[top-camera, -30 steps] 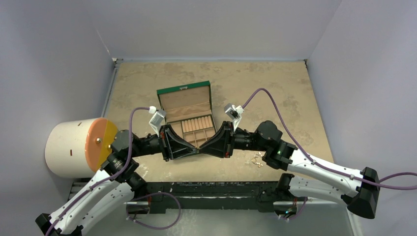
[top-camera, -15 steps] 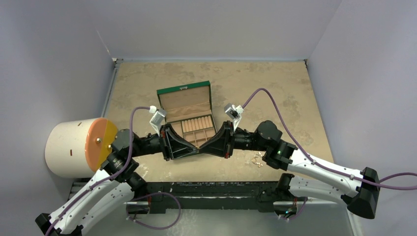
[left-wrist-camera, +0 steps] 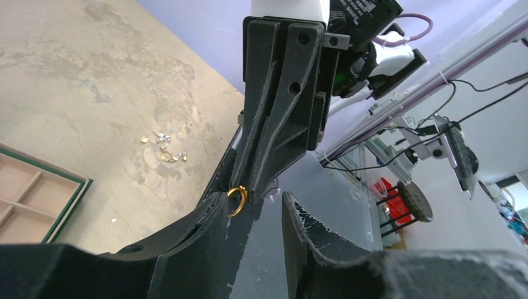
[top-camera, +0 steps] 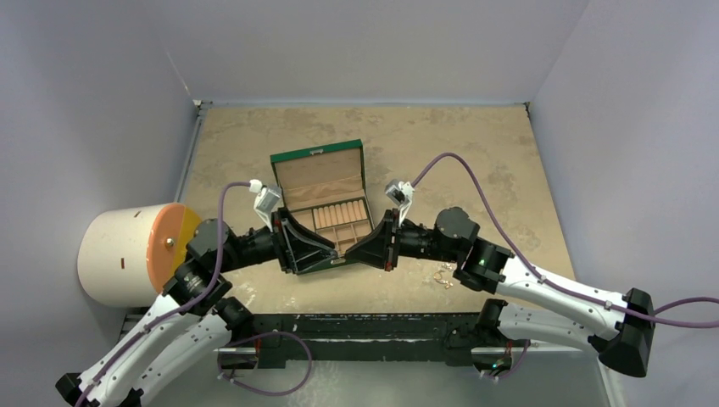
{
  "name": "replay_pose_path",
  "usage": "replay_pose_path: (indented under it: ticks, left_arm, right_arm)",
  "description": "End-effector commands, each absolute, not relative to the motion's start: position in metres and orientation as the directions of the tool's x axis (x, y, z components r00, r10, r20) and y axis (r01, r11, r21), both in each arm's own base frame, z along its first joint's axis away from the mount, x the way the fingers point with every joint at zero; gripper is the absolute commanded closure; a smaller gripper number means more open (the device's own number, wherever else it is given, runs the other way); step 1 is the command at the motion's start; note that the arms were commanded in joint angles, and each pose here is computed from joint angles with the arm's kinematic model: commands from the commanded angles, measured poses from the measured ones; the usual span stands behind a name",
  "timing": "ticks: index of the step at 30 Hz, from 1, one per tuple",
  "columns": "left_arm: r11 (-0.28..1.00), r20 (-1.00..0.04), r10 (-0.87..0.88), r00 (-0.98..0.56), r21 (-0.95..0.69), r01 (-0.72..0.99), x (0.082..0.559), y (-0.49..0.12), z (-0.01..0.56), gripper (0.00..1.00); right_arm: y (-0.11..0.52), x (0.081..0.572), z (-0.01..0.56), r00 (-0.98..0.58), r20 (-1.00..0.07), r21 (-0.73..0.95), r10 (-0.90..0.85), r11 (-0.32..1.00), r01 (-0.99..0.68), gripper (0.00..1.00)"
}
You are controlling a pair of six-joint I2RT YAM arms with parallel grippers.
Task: Organize the mixed jewelry
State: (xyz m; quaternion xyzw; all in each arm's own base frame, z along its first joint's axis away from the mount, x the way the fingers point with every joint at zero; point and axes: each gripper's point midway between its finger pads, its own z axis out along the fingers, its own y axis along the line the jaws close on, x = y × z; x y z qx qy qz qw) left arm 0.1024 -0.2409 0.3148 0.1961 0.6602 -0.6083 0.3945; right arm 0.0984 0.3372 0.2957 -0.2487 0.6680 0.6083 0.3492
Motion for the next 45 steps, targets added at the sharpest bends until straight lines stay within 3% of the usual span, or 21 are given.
replay_pose_path:
  ticks: [1,12,20,32,45]
  left_arm:
    - [0.29,-0.815,-0.221,-0.535,-0.579,0.762,0.113,-0.23,0.322,0.62]
    - [0.684,-0.902,-0.162,-0.4,-0.395,0.614,0.162,-0.179,0.316,0.59]
    - [0.864,-0.952,-0.165,-0.256,-0.265,0.428,0.198,-0.136,0.328,0.6]
    - [0.902,-0.957,-0.164,-0.239,-0.244,0.357,0.213,-0.129,0.306,0.65]
    - [0.911,-0.954,-0.174,-0.244,-0.25,0.327,0.213,-0.124,0.302,0.66]
  right_arm:
    - [0.335,0.121,0.317,-0.586,-0.796,0.604,0.148,0.239,-0.76,1.0]
    - [0.341,0.191,0.258,-0.619,-0.786,0.475,-0.013,0.628,-0.617,1.0]
    - [0.358,0.245,0.21,-0.653,-0.751,0.398,-0.093,0.726,-0.561,1.0]
    - [0.377,0.301,0.158,-0.67,-0.73,0.314,-0.138,0.802,-0.508,1.0]
    - [0.379,0.321,0.116,-0.7,-0.7,0.256,-0.141,0.866,-0.431,1.0]
